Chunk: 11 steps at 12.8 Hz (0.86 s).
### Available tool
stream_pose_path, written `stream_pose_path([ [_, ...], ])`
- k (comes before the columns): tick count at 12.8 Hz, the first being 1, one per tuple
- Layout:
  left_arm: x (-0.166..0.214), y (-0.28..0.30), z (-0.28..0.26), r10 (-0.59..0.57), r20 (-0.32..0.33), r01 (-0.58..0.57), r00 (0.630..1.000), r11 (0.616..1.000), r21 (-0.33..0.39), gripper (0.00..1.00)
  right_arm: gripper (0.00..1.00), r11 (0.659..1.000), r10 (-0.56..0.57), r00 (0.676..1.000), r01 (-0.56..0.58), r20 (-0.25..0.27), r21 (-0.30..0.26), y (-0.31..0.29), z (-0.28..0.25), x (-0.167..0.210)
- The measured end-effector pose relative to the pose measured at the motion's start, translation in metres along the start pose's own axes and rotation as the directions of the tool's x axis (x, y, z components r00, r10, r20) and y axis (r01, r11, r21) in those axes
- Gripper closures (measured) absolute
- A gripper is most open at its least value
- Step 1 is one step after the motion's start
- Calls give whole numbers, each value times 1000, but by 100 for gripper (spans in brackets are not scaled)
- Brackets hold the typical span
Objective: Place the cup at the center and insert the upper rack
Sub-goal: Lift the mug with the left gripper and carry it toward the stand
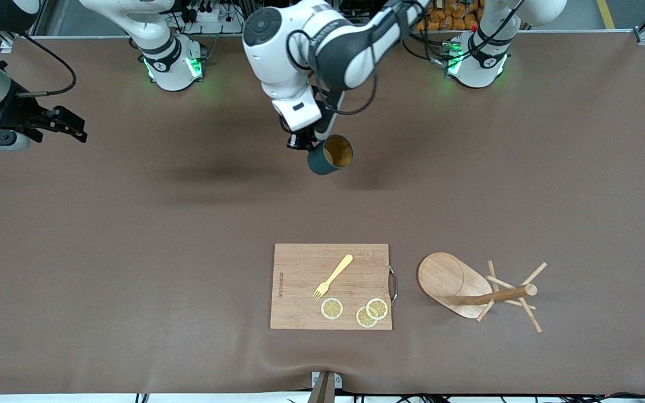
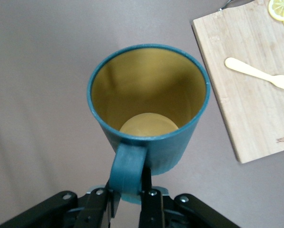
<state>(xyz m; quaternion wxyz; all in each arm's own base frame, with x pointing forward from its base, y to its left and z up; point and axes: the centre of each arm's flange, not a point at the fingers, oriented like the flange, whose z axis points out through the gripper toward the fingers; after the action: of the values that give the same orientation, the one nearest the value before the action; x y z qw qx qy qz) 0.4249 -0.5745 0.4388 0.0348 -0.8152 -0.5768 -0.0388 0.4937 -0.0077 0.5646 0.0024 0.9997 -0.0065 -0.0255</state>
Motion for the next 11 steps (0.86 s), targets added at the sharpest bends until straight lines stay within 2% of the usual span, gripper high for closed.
stream_pose_path([
  [6,96,47,-36,-41,226,35,973,999,31,79,0,1000,-14,1000,14,-4,-1,-7,0,1],
  [11,156,70,-47,-64,358,50,932,998,47,79,0,1000,-14,1000,14,2,-1,-7,4,1],
])
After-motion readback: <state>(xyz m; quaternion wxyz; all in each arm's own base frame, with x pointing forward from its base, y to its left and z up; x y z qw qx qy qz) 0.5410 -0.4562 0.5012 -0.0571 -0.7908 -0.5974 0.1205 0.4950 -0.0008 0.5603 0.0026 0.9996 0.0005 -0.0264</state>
